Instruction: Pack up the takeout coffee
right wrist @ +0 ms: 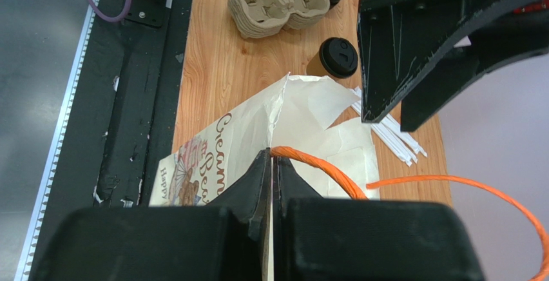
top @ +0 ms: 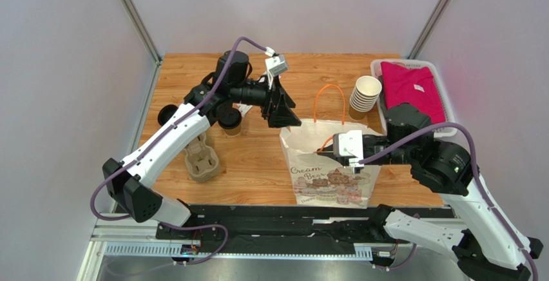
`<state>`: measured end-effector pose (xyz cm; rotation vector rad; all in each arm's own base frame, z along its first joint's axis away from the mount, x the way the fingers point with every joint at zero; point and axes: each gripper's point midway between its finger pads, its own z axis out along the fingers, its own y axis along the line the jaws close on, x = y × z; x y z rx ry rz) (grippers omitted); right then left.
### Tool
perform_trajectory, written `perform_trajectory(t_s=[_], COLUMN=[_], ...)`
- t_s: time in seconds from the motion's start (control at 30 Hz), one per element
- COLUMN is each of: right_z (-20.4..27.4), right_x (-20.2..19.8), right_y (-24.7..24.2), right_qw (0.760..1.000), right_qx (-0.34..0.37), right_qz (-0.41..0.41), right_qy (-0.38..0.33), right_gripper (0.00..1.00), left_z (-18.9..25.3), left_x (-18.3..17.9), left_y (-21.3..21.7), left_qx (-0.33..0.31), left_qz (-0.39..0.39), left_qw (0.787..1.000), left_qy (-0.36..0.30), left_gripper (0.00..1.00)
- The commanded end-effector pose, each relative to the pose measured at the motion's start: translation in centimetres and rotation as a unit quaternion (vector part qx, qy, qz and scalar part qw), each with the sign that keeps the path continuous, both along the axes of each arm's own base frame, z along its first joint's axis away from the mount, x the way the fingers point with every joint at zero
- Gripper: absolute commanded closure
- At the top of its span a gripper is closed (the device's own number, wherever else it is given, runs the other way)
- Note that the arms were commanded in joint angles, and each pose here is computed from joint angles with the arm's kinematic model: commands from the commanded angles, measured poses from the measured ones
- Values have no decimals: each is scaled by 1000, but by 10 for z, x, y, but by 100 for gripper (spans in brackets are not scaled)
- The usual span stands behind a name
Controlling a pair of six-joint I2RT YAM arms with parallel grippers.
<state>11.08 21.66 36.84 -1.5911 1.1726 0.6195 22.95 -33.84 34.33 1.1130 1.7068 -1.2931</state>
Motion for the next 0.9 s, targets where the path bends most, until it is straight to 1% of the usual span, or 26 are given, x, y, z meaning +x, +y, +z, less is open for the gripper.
perform_trajectory(t_s=[0.0,0.13,0.23,0.3,0.33,0.43,0.47,0.5,0.53,0.57,0.6,0.67,0.7,0.73,0.8,0.87], right_z=[13,14,16,15,15,12,11,5,3,3,-5,-8,-17,-19,-34,-55], right_x=[-4,-6,-8,-7,-7,-2,1,5,6,7,14,13,17,16,18,16], right_y=[9,14,17,18,18,19,18,17,14,13,11,3,1,-4,-12,-19], right_qw=[998,997,997,997,997,997,997,998,998,998,998,998,997,997,996,995], right_qx=[17,17,18,18,18,19,20,13,14,16,12,17,9,10,-12,-31], right_qz=[32,44,49,48,47,36,26,13,5,-5,-26,-46,-62,-69,-85,-90], right_qy=[-44,-53,-57,-59,-60,-64,-64,-62,-59,-57,-53,-45,-39,-36,-32,-28], right_gripper=[100,100,100,100,100,100,100,95,90,81,69,55,45,44,42,39], left_z=[18,17,8,6,4,11,16,28,32,39,54,57,58,57,54,39], left_x=[-10,-4,-5,-13,-16,-26,-27,-30,-29,-26,-26,-12,-7,-5,5,12], left_y=[-16,-30,-37,-39,-39,-37,-36,-31,-28,-22,-15,0,4,9,19,25], left_qx=[-31,-34,-26,-29,-29,-37,-39,-50,-56,-66,-89,-99,-102,-103,-101,-90], left_qz=[-25,-22,-30,-49,-53,-66,-60,-53,-44,-26,-18,22,29,32,53,73], left_qw=[999,999,999,998,998,996,995,996,996,995,994,990,988,985,984,983], left_qy=[-14,5,14,28,35,53,62,55,57,75,64,100,111,132,140,144], left_gripper=[8,9,9,13,17,64,96,100,100,100,100,100,100,100,100,100])
